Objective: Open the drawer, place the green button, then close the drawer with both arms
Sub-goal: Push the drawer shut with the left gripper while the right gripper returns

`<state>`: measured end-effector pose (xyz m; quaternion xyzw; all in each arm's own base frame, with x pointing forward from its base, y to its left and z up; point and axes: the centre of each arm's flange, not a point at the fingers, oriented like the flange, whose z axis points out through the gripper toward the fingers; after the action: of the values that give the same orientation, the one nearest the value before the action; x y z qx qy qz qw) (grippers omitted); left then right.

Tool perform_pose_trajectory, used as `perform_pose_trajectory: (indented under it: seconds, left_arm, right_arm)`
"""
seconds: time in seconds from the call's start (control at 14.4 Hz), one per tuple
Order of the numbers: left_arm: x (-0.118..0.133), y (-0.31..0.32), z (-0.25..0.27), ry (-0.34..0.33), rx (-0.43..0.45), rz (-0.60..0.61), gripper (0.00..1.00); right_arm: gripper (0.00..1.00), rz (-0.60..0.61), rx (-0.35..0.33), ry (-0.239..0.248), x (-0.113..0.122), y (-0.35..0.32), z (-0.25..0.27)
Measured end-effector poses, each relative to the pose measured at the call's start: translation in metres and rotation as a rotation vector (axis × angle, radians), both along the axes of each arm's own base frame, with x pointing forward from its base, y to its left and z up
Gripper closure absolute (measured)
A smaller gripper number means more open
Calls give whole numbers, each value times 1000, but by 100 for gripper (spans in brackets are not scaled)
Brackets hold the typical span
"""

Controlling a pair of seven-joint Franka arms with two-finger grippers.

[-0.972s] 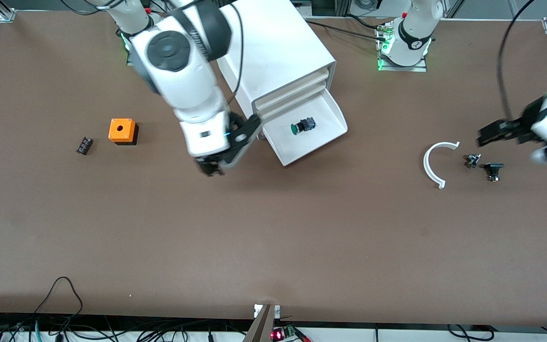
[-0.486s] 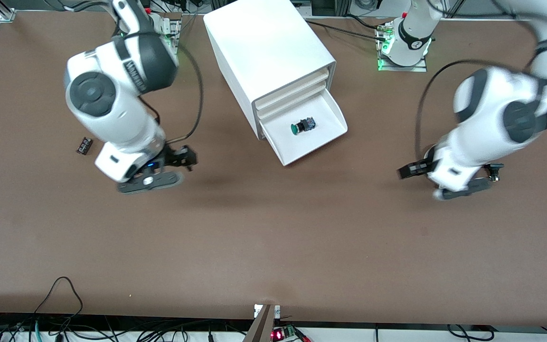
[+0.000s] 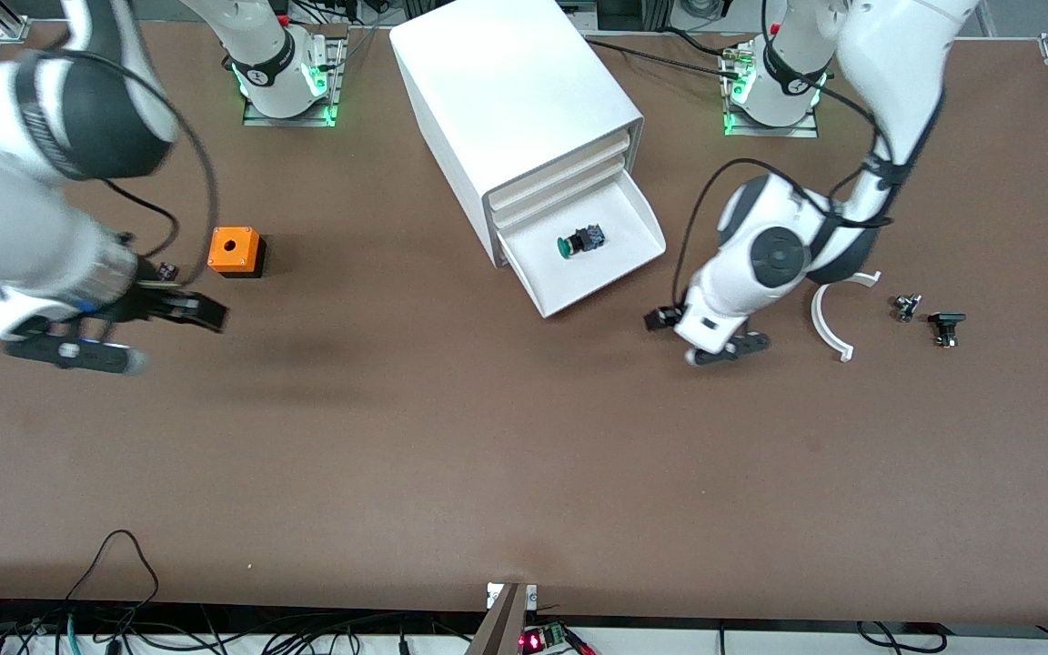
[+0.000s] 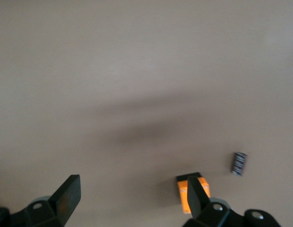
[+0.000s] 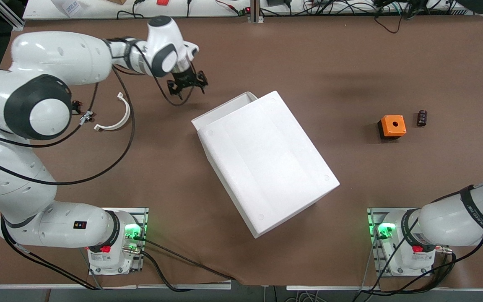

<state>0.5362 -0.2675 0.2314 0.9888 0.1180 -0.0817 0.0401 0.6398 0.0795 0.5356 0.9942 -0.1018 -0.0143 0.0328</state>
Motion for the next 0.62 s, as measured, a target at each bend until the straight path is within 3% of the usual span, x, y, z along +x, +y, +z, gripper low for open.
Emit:
perform_pose_trajectory:
  seconds: [0.35,0.62]
  left_arm:
    - [-37,-47,-10,19,10,-94,0]
    - [-65,-75,-6,28,1,-162,0]
  right_arm:
    - [0,30,-26,76,-34,-66,41]
    - [0,105,-23,85,-50,-103,34]
